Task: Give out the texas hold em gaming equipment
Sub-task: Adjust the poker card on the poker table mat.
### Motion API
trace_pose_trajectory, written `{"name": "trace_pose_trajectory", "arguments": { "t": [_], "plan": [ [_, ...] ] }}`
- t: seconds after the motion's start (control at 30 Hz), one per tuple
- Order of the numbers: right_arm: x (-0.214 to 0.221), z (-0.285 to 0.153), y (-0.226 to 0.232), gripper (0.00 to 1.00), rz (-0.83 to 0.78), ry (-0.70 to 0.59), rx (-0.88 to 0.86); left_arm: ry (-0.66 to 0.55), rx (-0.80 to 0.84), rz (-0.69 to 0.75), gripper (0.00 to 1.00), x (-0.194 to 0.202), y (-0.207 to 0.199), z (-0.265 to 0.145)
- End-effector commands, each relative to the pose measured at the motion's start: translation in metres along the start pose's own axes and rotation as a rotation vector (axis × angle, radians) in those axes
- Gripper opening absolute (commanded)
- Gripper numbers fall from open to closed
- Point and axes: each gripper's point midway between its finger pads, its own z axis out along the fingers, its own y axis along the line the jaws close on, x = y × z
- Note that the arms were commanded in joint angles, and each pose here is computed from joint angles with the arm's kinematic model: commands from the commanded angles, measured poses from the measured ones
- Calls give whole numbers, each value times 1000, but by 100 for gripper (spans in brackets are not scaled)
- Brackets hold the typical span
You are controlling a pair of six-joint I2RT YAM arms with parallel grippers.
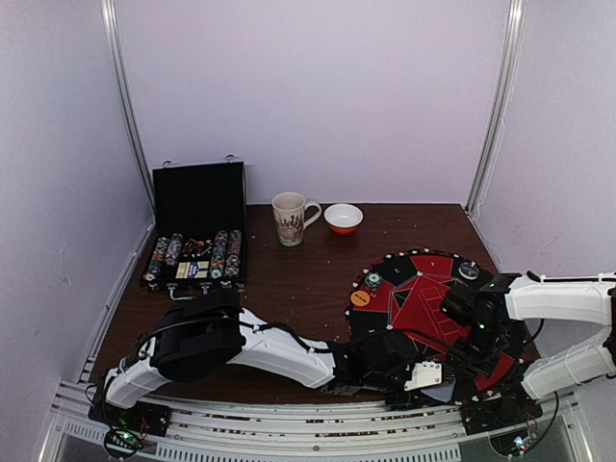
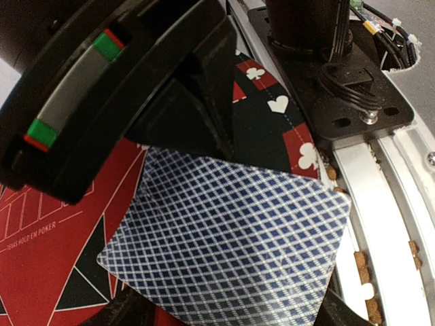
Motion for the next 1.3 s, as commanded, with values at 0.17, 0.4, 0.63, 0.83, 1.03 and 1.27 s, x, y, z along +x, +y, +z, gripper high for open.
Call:
{"name": "trace_pose_trajectory", "arguments": {
  "t": [0.17,0.4,0.63,0.83,1.03,1.27],
  "plan": [
    [29,8,60,0,-17,117,-235,95,-55,-21,72,23,32,-14],
    [50,-1,99,0,-100,140,-306,162,-72,-13,72,43,40,-29],
    [54,-6,121,0,-106,151,-383,197,-93,-34,72,60,48,-47],
    [51,-8,115,0,-92,133,-376,192,-106,-53,72,60,55,-52],
    [45,1,80,0,-77,106,-271,186,-77,-74,77,60,49,-50],
    [32,-4,47,3,-109,23,-161,191,-65,-91,89,53,45,-50]
  ]
}}
